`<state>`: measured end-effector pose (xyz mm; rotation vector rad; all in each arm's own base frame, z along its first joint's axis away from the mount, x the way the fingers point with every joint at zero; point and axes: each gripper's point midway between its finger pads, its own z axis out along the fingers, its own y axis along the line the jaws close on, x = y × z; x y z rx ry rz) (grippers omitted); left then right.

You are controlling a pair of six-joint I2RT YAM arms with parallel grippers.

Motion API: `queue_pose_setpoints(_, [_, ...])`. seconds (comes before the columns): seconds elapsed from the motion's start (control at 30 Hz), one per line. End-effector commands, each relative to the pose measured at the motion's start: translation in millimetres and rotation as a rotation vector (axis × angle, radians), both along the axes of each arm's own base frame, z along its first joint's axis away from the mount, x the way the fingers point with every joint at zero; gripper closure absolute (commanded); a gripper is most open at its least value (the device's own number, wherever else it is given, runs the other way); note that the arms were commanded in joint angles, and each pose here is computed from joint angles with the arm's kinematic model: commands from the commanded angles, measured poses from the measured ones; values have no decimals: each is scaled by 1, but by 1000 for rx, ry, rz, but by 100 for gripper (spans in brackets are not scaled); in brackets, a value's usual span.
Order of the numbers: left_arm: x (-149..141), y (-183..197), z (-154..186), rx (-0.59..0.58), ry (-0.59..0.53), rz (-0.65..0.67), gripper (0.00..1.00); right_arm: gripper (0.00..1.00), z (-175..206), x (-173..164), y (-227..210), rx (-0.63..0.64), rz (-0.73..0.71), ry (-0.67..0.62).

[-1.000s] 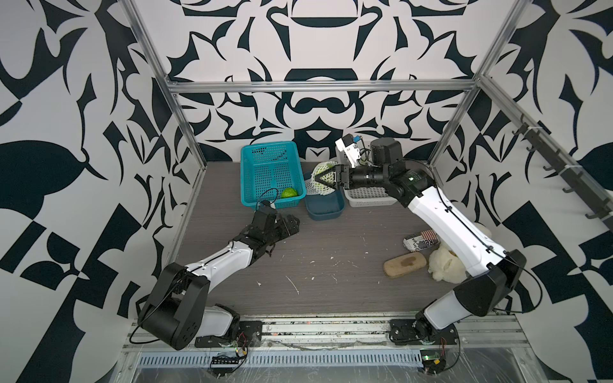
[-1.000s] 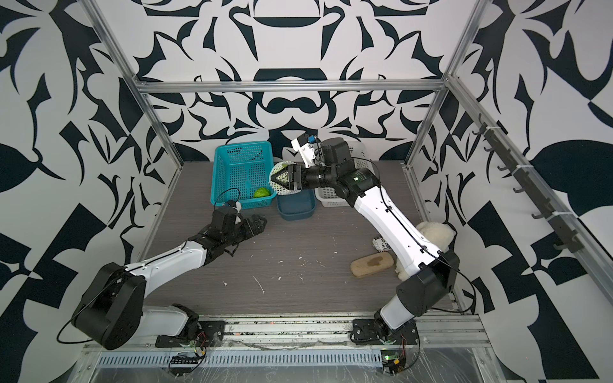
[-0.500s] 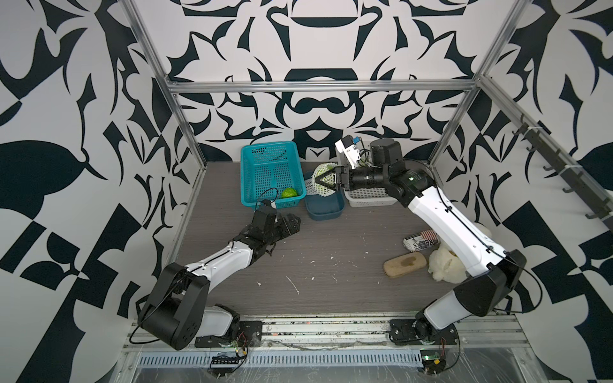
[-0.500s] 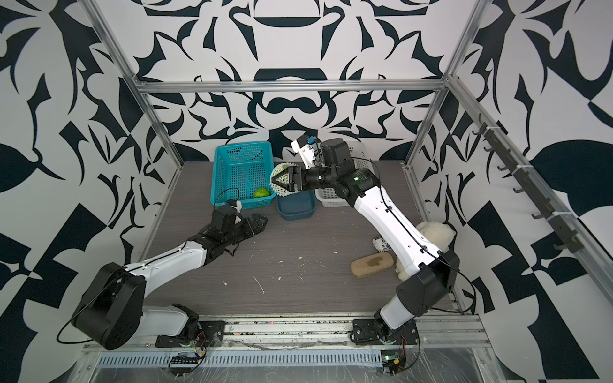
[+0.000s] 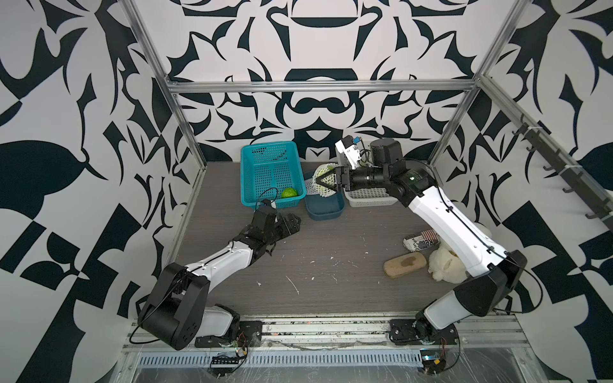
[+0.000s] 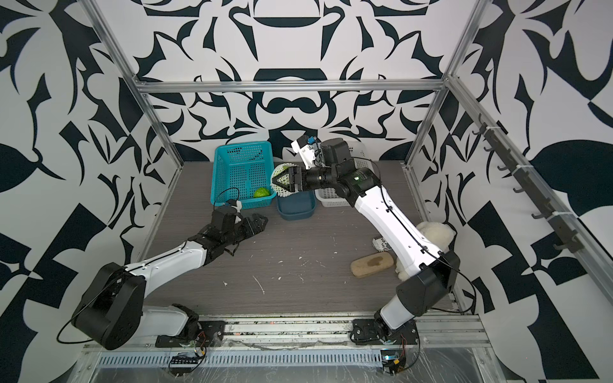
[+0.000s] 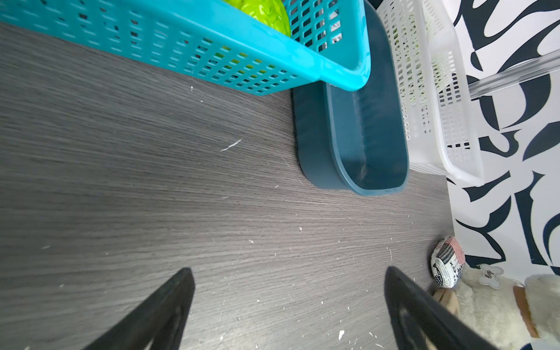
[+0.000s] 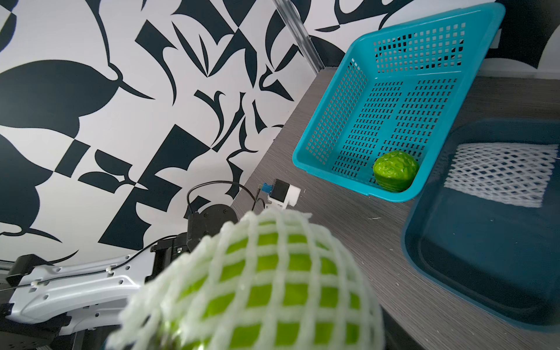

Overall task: Sleeve custard apples in foam nets
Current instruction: Place the custard apple in the basket.

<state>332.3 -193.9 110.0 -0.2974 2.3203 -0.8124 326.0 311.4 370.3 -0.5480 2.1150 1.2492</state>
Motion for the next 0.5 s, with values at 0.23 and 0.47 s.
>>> queue_pose_setpoints(0.23, [-5,3,-7,-8,10,3,0,34,33,1,-14,-23,-61,-153])
queue_pose_setpoints(0.47, [-8,4,-9,3,15,1,0,34,-26,62,-45,-162,-231,-100])
